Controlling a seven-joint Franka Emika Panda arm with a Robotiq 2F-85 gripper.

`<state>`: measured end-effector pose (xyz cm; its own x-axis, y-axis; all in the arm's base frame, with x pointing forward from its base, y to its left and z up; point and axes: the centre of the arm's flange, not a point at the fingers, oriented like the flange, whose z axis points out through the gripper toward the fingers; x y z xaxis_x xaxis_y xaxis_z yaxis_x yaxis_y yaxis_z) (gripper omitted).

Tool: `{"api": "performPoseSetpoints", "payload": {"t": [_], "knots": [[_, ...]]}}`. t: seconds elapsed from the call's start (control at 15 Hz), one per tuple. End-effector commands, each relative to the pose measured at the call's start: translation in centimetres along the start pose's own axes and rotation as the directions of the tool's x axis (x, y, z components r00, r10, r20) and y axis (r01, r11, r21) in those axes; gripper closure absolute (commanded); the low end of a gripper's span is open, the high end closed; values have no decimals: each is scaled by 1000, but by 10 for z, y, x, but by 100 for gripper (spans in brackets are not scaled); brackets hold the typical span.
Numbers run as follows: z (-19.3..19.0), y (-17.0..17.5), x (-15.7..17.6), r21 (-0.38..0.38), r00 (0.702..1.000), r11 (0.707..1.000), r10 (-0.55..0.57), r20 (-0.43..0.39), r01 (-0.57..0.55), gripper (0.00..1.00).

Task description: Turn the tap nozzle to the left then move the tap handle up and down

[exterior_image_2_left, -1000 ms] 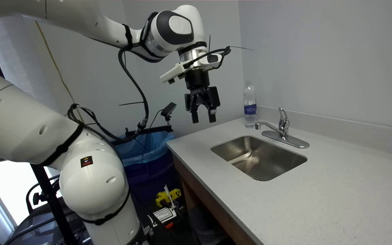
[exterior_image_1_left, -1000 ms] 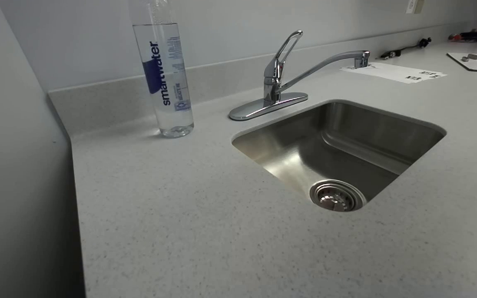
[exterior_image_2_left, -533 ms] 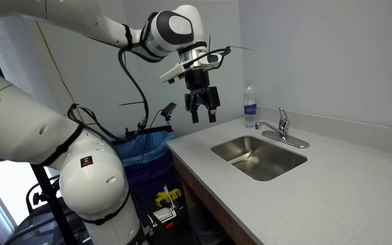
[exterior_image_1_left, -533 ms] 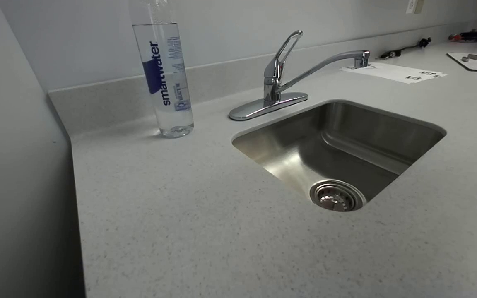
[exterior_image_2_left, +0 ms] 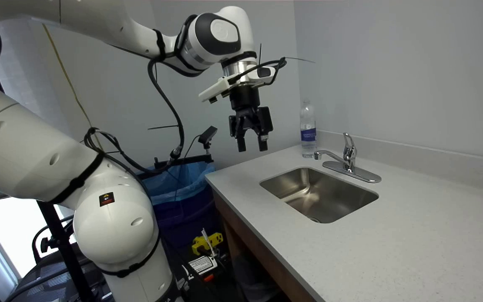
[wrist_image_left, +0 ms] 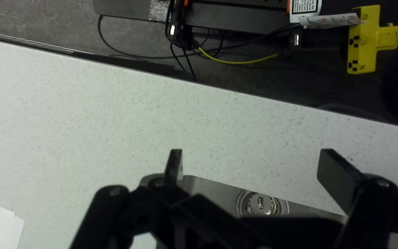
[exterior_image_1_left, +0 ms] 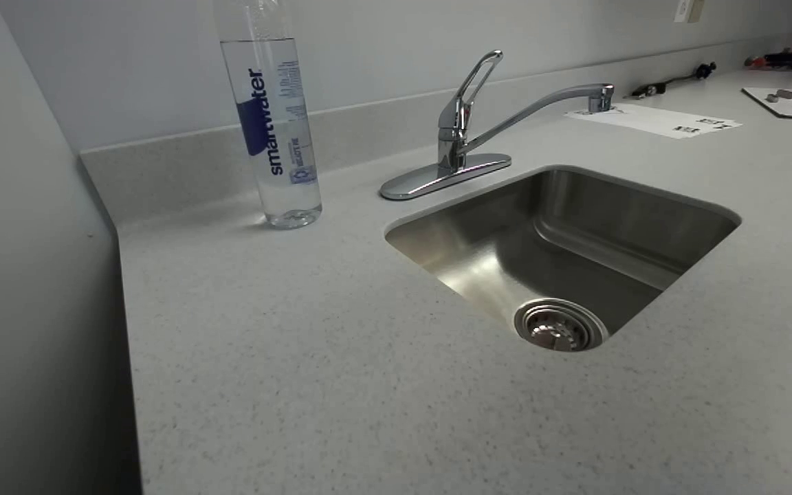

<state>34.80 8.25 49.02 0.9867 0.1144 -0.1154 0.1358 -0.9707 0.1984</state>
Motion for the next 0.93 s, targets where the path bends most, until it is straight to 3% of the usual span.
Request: {"api": "performPoseSetpoints", "payload": {"t": [0.0,0.33,0.87], "knots": [[-12,16,21,13,1000,1000,-16,-13,16,0],[-27,45,51,55,999,998,-2,-39,4,0],[-27,78,123,106,983,994,45,-179,-26,0]]}}
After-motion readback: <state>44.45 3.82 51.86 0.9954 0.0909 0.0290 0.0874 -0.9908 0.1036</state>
